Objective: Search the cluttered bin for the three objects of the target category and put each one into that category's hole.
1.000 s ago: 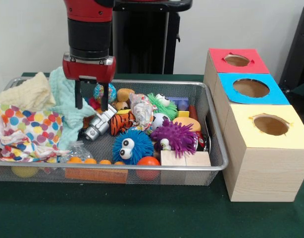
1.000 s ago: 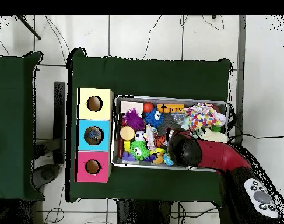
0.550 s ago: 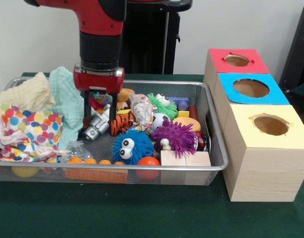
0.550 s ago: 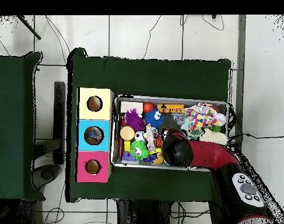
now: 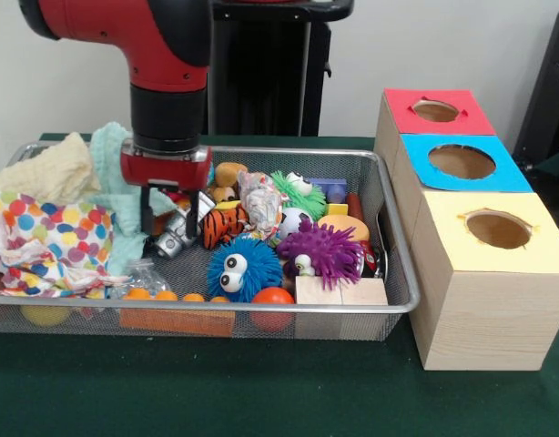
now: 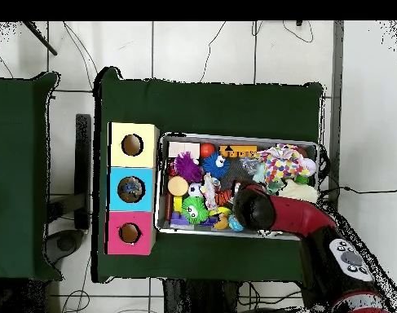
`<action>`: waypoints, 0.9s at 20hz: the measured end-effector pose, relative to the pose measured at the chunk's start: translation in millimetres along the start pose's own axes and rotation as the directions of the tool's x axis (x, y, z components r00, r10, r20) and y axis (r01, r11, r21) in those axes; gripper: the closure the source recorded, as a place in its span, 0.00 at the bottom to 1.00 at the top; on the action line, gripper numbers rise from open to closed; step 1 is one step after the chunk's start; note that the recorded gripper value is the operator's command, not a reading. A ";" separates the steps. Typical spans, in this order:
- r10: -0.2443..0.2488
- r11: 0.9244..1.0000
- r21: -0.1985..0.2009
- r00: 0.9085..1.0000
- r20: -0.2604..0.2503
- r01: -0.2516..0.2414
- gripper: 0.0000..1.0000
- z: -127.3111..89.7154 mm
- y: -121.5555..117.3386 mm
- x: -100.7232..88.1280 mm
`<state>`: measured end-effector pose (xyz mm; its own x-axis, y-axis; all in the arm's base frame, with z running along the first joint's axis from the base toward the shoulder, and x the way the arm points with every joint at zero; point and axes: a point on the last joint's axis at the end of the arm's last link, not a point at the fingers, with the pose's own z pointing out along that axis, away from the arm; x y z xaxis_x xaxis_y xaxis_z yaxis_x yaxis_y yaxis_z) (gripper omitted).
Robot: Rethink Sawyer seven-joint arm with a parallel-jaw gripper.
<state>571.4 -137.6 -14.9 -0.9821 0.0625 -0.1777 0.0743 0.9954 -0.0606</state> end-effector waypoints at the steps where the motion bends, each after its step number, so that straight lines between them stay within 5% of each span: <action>1: 0.006 1.000 0.002 1.000 0.001 -0.006 0.00 1.0 -4.1 -0.4; 9: 0.062 0.998 0.016 0.998 0.015 -0.062 0.00 2.8 -39.9 -2.8; 18: 0.059 0.998 0.010 0.998 0.037 -0.060 0.00 16.0 -37.9 -18.4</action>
<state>589.4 -177.7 -25.1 -0.9690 0.1186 -0.2168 0.1344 0.9891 -0.0596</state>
